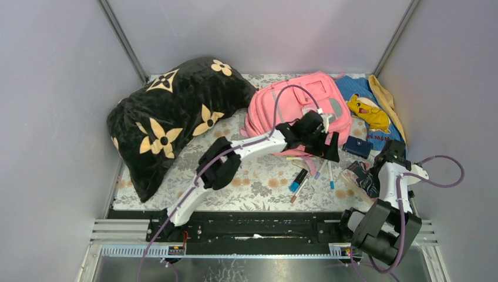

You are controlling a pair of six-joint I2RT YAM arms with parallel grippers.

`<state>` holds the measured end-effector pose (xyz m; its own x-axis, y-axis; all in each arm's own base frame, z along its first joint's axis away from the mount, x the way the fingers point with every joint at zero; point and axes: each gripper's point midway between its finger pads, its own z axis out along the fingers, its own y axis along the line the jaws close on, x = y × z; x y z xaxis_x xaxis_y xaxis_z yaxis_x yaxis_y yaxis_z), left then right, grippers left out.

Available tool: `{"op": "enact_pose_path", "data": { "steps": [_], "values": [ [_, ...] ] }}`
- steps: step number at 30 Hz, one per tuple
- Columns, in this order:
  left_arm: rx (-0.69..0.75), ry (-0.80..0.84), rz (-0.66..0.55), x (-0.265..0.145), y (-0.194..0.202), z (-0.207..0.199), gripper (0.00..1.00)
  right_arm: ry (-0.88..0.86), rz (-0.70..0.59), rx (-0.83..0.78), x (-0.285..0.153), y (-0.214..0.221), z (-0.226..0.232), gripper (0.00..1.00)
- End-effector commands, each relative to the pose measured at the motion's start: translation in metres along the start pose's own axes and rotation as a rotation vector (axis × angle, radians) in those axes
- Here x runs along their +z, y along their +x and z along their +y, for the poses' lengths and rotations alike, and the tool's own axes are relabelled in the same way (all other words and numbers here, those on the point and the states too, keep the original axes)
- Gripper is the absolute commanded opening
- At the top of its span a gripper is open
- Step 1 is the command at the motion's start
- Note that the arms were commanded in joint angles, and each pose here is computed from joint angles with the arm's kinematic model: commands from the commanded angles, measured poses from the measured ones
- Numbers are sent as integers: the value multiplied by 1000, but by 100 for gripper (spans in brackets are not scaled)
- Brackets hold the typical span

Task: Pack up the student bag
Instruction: Pick up the book from the center of the board.

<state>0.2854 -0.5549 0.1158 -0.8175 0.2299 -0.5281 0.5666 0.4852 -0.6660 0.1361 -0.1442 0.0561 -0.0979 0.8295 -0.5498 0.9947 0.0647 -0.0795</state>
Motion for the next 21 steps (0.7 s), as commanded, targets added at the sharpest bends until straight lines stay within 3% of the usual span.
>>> {"op": "enact_pose_path", "data": {
  "steps": [1,11,14,21],
  "values": [
    [58,39,-58,24,-11,-27,91,31,-44,66,4,-10,-1,97],
    [72,118,-97,67,0,-45,89,96,-151,245,17,-13,-17,95],
    [62,118,-82,76,8,-41,89,59,-243,312,19,-24,-18,95],
    [43,95,-58,91,23,-28,89,123,-343,332,17,-38,-35,95]
  ]
}}
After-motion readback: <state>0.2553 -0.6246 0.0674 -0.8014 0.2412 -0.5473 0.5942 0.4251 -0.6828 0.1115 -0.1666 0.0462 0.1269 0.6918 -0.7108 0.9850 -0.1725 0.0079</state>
